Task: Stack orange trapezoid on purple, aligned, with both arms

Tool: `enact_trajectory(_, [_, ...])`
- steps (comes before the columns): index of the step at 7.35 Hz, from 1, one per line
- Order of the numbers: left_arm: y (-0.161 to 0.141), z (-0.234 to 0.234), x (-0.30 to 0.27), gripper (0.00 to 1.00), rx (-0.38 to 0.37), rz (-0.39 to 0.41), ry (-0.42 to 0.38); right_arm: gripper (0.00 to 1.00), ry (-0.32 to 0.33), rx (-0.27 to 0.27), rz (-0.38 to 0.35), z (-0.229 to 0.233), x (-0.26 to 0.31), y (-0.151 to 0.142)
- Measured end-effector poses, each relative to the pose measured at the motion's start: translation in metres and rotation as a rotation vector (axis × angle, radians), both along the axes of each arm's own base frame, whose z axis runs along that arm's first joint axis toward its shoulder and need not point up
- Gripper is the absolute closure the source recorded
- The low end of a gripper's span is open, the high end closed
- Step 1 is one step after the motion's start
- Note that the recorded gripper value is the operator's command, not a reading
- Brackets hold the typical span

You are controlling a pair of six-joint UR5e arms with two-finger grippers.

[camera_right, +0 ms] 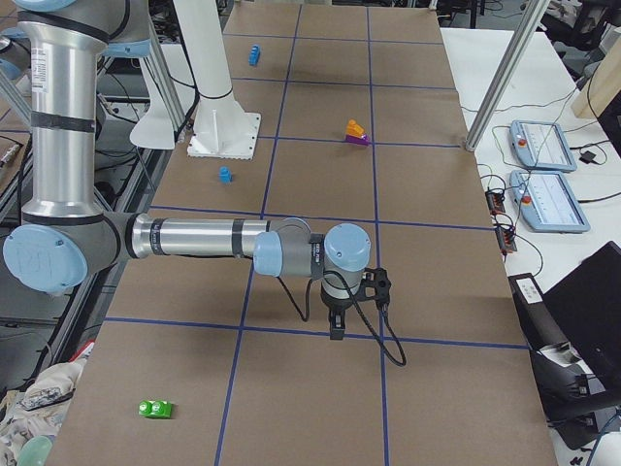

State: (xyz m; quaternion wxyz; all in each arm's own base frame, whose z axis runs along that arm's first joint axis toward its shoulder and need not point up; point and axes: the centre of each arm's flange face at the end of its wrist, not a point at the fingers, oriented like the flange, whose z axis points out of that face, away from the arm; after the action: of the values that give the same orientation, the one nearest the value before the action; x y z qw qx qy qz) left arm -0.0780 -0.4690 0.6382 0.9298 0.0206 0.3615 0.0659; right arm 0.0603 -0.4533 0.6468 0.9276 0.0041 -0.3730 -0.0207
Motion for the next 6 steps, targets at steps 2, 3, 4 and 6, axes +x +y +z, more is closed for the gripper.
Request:
enact_trajectory(2, [-0.0006,-0.0002,-0.0001,0.00,-0.001,-0.001,-0.001,0.00,-0.006,-0.003,0.013,0.0008,0.0051,0.0016])
enact_trajectory(3, [-0.0006,0.0001,-0.0001,0.00,-0.002,-0.001,-0.001,0.00,-0.006,-0.007,0.018,0.0017,0.0062,0.0024])
enact_trajectory(4, [-0.0002,0.0008,-0.0001,0.00,-0.004,-0.001,-0.001,0.00,-0.005,-0.010,0.020,0.0027,0.0067,0.0034])
enact_trajectory(6, [0.0000,0.0017,0.0000,0.00,-0.024,-0.020,-0.003,0.00,-0.004,-0.024,0.030,0.0053,0.0070,0.0060])
